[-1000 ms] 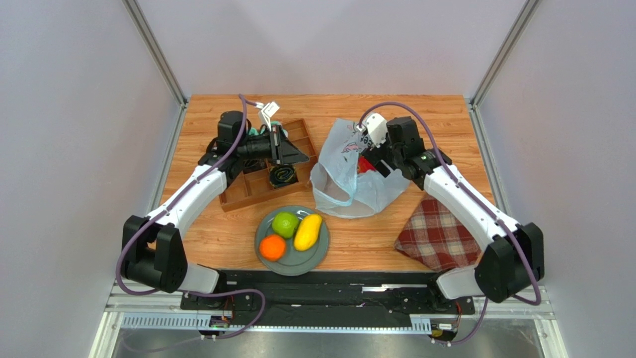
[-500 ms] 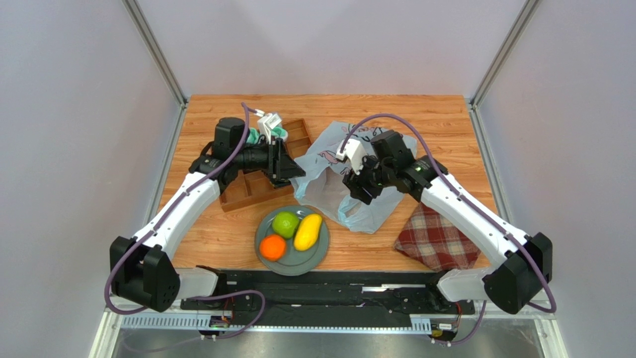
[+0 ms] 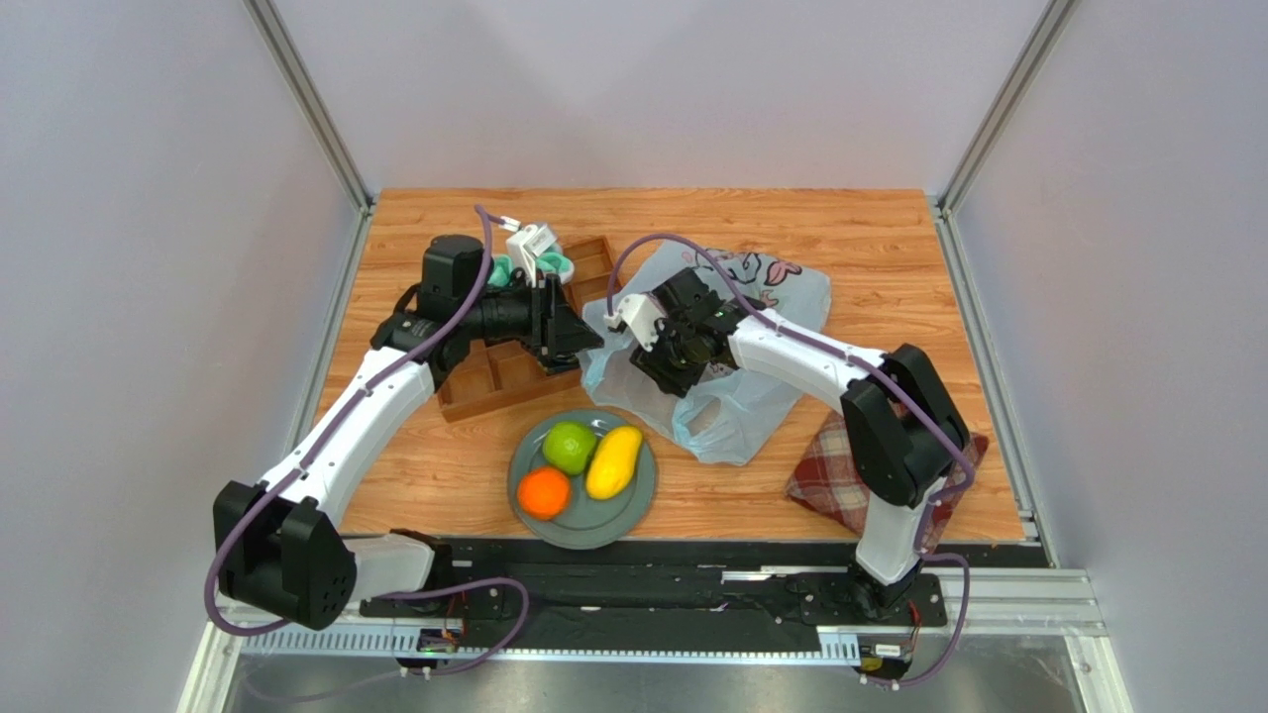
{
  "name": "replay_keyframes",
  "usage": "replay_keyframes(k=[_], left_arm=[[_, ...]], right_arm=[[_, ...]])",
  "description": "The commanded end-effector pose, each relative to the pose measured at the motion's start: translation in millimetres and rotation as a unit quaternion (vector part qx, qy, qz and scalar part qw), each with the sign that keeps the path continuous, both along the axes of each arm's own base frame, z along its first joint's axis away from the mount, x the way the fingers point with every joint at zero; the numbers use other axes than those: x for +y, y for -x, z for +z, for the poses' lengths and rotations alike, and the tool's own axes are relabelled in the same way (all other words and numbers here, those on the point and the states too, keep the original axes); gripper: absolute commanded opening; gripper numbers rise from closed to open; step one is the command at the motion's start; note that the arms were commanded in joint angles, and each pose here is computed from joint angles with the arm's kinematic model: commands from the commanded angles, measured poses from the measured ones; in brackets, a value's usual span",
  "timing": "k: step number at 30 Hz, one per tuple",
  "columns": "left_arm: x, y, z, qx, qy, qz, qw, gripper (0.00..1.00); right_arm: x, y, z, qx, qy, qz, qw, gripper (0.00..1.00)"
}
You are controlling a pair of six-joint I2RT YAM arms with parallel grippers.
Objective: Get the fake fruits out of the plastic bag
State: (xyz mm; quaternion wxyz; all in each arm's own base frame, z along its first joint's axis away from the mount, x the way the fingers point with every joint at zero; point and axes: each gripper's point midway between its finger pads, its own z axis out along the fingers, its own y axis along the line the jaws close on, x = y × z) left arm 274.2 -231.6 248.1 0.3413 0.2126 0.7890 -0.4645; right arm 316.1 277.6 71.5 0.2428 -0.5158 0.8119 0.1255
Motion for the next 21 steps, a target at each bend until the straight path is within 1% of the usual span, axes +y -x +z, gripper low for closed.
replay_keyframes(k=[1,3,4,5,6,7,8,11,14,18,21], left_arm=[[4.8,1.3,13.6,-0.04,0.003,0.003,0.999,0.48],[4.8,2.1,13.6,-0.042,0.004,0.003,0.999,0.48],[4.6,2.2,14.3,-0.043,0.006,0.002,0.999,0.48],[4.3,2.1,14.4,-0.046,0.008,0.002,0.999,0.48],[4.6,1.8,13.9,-0.047,0.007,0.003,0.999,0.48],[5.1,1.3,13.5,-0.047,0.007,0.005,0.999,0.48],[5.4,0.7,13.9,-0.05,0.006,0.006,0.999,0.48],[5.7,-0.2,13.8,-0.054,0.005,0.005,0.998,0.48],[3.9,0.0,13.9,-0.048,0.011,0.002,0.999,0.48],[2.4,0.2,12.2,-0.039,0.015,-0.001,0.999,0.47],[2.0,1.1,10.2,-0.033,0.016,-0.003,0.999,0.47]], right_arm=[[-9.9,-79.2,29.0,-0.153,0.021,-0.055,0.986,0.43],[-20.3,-86.0,29.4,-0.165,0.034,-0.069,0.983,0.57],[-31.8,-92.5,27.9,-0.181,0.05,-0.084,0.979,0.62],[-37.3,-95.2,29.8,-0.191,0.057,-0.09,0.976,0.72],[-42.9,-97.4,30.7,-0.202,0.067,-0.095,0.972,0.78],[-50.4,-106.8,39.2,-0.235,0.079,-0.108,0.963,0.87],[-56.8,-104.5,39.1,-0.243,0.089,-0.106,0.96,1.0],[-72.0,-106.9,43.4,-0.261,0.117,-0.103,0.953,1.0],[-91.0,-112.1,41.1,-0.264,0.145,-0.108,0.947,1.0],[-104.8,-116.9,38.8,-0.256,0.154,-0.113,0.948,1.0],[-121.5,-128.5,42.0,-0.245,0.156,-0.138,0.947,1.0]])
